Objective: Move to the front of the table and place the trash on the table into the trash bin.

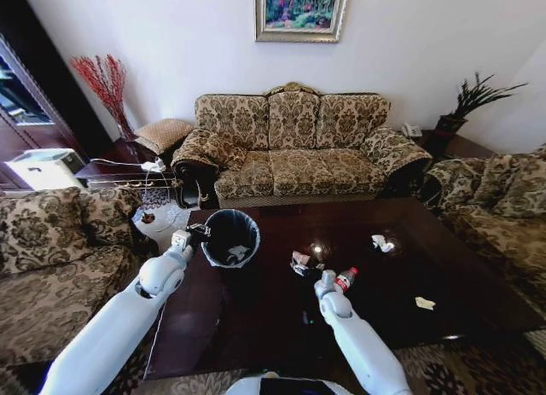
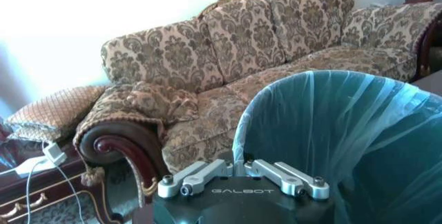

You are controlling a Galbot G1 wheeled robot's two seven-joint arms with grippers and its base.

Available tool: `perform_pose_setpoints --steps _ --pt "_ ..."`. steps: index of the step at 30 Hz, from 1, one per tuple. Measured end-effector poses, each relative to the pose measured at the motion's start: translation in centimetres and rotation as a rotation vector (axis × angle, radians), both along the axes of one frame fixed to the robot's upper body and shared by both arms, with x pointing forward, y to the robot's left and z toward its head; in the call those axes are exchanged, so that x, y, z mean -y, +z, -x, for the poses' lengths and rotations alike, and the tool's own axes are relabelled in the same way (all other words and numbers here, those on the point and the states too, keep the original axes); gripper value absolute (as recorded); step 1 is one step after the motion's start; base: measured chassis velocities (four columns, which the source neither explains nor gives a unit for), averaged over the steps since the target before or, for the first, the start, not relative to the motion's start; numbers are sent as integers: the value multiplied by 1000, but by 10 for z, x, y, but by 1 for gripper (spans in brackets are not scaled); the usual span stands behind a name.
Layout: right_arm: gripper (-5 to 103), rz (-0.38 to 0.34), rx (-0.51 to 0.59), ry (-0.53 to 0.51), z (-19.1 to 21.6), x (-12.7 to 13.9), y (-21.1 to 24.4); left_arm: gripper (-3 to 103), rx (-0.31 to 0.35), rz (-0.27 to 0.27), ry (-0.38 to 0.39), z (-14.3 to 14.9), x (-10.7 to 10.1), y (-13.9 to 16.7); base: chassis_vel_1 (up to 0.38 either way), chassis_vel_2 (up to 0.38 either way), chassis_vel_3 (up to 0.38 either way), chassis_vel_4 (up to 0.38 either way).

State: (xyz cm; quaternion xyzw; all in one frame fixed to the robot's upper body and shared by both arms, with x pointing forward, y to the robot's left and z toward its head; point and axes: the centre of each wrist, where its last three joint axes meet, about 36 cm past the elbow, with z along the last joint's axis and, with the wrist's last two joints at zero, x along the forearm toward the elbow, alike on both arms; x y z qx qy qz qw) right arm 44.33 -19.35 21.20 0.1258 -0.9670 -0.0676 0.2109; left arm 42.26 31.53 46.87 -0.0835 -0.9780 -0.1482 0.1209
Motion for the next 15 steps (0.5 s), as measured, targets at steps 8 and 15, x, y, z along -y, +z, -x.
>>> perform_pose_setpoints --steps 8,15 --pt "103 9 -25 -5 -2 1 -9 2 -6 6 -10 0 2 -1 0 0 0 0" --pt "84 35 -34 -4 -1 2 -14 2 -3 13 -17 -2 3 1 0 0 0 0"
